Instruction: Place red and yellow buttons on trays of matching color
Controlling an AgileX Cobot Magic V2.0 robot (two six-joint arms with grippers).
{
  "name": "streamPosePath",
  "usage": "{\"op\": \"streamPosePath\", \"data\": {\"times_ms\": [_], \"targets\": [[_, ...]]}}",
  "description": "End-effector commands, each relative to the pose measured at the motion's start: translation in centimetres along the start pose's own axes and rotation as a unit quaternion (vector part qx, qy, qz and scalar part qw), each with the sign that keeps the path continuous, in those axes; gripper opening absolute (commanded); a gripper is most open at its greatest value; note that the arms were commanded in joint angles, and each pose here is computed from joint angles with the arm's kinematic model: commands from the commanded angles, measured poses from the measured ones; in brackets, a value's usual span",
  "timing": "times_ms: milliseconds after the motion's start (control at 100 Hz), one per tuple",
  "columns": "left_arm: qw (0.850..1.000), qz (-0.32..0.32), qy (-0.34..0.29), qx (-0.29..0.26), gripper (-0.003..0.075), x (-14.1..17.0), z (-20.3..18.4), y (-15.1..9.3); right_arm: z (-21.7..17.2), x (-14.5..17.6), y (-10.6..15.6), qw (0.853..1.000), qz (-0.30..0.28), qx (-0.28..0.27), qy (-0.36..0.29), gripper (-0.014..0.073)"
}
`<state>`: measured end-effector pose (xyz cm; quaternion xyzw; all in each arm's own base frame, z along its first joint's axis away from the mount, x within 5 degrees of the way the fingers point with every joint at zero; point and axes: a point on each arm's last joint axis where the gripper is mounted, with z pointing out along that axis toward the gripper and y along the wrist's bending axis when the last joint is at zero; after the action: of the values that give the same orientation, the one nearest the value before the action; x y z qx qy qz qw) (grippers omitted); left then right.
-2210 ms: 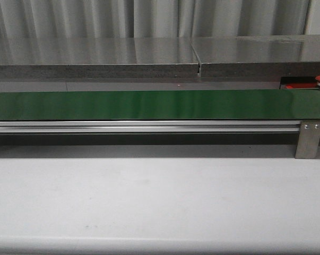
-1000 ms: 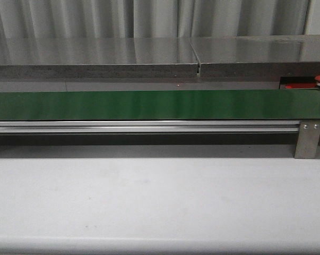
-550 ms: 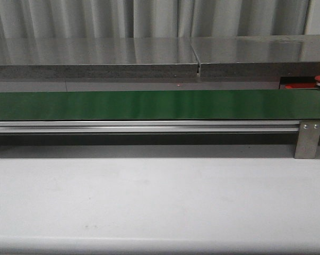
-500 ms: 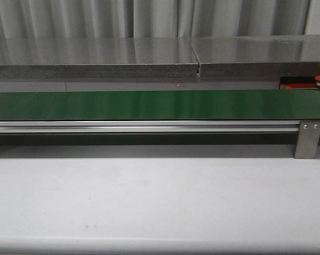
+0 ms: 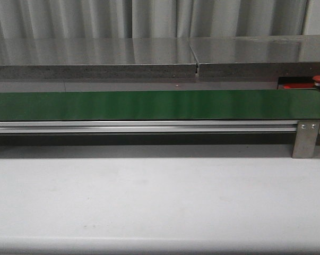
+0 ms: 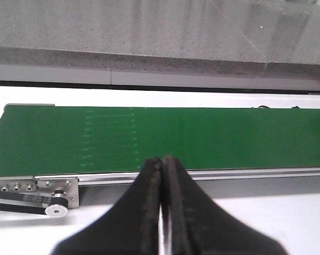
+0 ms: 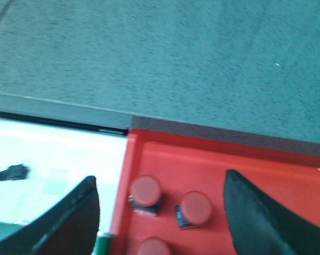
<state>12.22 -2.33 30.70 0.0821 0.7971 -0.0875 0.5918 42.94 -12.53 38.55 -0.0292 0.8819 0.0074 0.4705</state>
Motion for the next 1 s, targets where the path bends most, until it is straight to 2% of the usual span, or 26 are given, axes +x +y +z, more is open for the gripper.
{"op": "streamPosePath", "data": {"times_ms": [0, 190, 370, 700, 990], "targets": [[0.999, -0.011, -0.043, -0.012, -0.0019, -1.4, -0.3, 0.2, -5.0, -3.2, 2.4, 0.998, -0.009, 0.012, -0.060, 0.0500], [0.999, -0.011, -0.043, -0.012, -0.0019, -1.4, -0.3, 0.2, -8.3, -2.9, 6.2, 0.998, -0.037, 0.026, -0.043, 0.0500], [0.999, -0.011, -0.043, -0.012, -0.0019, -1.4, -0.3, 0.2, -12.5, -0.7, 8.9, 0.996, -0.037, 0.022, -0.076, 0.0500], [0.999, -0.011, -0.043, -0.012, -0.0019, -1.4, -0.3, 0.2, -19.3, 9.6, 11.3, 0.993, -0.024, 0.042, -0.107, 0.0500], [0.999, -0.011, -0.043, -0.012, -0.0019, -1.4, -0.3, 0.2, -23.0, 19.0, 13.7, 0.994, -0.004, 0.022, -0.104, 0.0480]]}}
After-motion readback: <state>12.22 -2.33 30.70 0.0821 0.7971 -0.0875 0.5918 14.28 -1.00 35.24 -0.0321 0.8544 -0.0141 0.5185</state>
